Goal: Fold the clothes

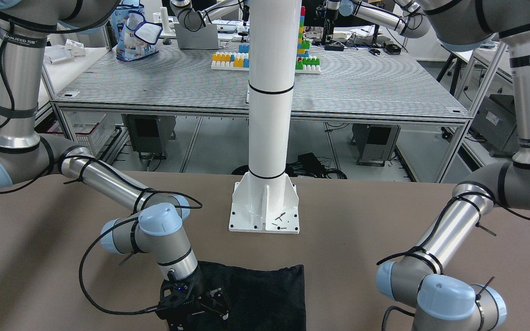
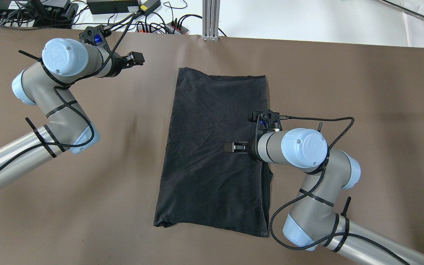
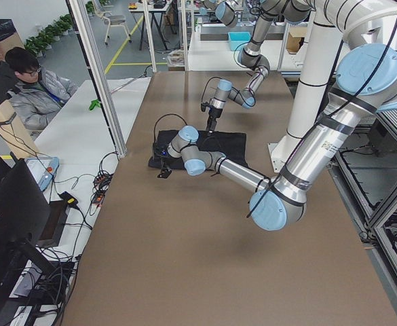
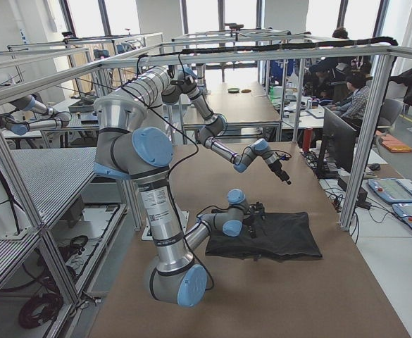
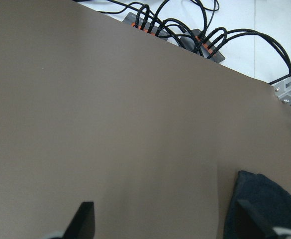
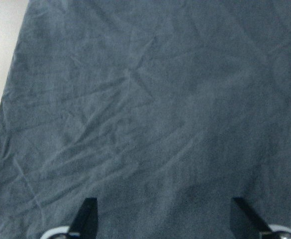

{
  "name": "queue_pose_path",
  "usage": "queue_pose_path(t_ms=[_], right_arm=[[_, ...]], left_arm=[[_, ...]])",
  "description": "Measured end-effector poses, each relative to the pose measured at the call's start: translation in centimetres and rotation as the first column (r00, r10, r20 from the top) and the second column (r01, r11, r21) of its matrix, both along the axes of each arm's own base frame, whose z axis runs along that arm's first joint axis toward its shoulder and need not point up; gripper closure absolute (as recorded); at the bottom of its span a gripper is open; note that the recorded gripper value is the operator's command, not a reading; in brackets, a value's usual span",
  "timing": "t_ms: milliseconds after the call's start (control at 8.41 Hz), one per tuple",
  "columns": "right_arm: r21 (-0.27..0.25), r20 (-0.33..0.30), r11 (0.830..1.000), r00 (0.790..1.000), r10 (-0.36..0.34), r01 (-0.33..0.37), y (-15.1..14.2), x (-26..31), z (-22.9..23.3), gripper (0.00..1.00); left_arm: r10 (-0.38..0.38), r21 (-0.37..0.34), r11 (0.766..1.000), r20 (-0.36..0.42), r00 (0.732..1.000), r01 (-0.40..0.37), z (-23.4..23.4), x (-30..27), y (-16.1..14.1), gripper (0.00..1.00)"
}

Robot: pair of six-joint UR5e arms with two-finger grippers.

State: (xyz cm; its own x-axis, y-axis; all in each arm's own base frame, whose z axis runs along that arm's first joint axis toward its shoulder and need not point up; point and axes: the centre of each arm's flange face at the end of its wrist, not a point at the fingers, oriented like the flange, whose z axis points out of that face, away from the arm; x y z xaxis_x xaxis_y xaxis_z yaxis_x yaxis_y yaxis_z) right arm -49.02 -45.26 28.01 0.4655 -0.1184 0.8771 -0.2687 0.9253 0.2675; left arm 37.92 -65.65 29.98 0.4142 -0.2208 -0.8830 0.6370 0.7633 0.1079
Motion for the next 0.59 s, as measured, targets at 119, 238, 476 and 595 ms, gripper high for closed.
queue_pose_path(t_ms=[119,238,476,595], right_arm=[[-0.002,0.014,1.0,1.0,-0.01,0.01,0.6,-1.1,0.8,0.06],[-0.008,0.023,1.0,1.0,-0.014,0.014,0.8,-1.8,1.7,0.06],[-0.024,0.015,1.0,1.0,-0.015,0.015,1.1,-2.0,3.6,0.06],[-0.034,0.003,0.999,1.0,-0.014,0.014,1.2,-1.8,4.8,0.06]], left_arm=[[0.0,0.001,1.0,0.0,1.0,0.0,-0.2,0.0,-0.1,0.0],[0.0,0.002,1.0,-0.001,1.0,0.0,-0.3,0.1,-0.1,0.0],[0.001,0.005,1.0,-0.002,1.0,-0.001,-0.9,0.2,-0.2,0.0],[0.0,0.006,1.0,-0.002,1.0,0.0,-1.2,0.2,-0.3,0.0]])
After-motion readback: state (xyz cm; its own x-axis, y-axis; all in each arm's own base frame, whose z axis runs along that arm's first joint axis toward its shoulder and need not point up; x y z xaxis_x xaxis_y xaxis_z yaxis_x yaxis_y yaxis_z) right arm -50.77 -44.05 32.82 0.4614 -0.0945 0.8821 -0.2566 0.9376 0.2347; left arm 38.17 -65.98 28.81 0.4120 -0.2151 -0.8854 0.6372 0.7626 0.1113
